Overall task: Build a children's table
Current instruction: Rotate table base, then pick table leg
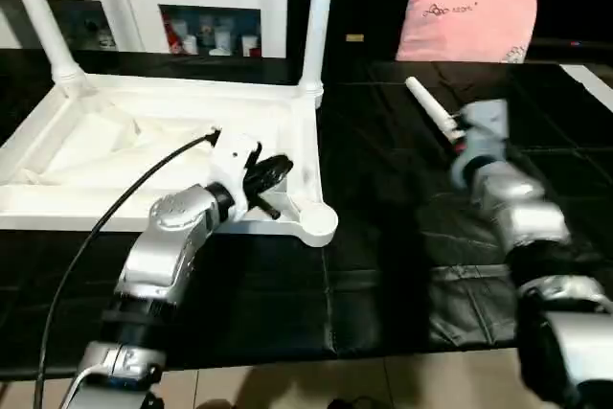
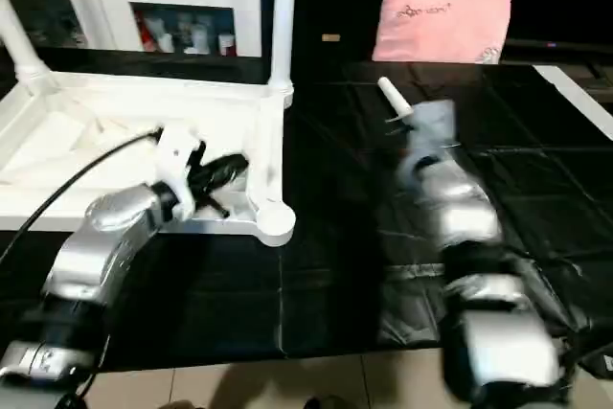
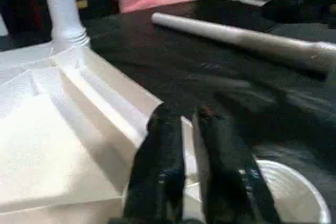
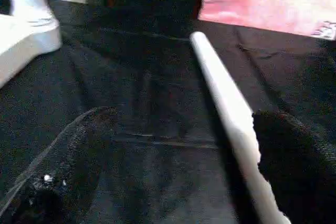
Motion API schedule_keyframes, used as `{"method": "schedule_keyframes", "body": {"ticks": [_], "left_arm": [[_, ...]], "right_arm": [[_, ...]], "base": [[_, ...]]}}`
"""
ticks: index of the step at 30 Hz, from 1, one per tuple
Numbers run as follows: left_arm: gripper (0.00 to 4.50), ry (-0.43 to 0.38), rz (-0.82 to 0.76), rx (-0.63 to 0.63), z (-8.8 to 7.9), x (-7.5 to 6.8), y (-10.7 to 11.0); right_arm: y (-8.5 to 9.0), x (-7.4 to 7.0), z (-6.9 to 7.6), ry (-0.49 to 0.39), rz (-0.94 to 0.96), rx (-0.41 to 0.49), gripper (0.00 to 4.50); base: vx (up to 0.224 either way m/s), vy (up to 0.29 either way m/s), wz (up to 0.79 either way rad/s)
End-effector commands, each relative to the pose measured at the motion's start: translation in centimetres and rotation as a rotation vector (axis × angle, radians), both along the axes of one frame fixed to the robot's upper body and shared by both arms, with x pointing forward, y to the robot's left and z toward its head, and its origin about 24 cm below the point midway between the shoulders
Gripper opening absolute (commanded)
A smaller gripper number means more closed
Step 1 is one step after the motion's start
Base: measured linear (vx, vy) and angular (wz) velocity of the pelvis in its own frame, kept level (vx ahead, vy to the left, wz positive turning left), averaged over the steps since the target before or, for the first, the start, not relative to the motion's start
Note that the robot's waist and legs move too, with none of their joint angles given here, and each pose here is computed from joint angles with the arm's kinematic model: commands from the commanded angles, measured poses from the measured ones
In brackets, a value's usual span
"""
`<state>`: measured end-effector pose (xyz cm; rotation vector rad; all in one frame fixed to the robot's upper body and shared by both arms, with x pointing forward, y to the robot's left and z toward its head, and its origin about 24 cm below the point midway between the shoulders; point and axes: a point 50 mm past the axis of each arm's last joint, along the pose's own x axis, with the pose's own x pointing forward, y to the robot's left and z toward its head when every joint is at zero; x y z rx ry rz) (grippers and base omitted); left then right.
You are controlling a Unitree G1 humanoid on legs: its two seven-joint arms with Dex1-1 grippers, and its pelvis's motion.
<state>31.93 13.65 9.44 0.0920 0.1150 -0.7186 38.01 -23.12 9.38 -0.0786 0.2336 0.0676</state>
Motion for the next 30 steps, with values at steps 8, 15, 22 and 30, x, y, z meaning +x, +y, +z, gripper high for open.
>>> {"method": "schedule_keyframes", "body": {"ticks": [8, 15, 22, 30], "left_arm": [[1.57, -0.008, -0.085, 0.082, 1.0, -1.8, 1.3], [1.98, 0.032, -0.151, 0.156, 1.9, -4.2, 2.7], [2.49, 0.049, -0.139, 0.237, 2.6, -5.2, 4.4], [3.11, 0.086, -0.136, 0.27, 3.2, -6.1, 5.3]], "right_arm": [[-3.9, 0.4, 1.0, 0.14, -0.072, -0.099, 4.5], [-5.6, -0.1, 0.9, 0.236, -0.144, -0.113, 4.5], [-5.8, -0.4, 0.5, 0.284, -0.16, -0.096, 4.5], [-6.0, -0.6, 0.3, 0.31, -0.183, -0.057, 4.5]], "base": [[0.0, 0.0, 0.0], [0.0, 0.0, 0.0], [0.0, 0.0, 0.0], [0.0, 0.0, 0.0]]}}
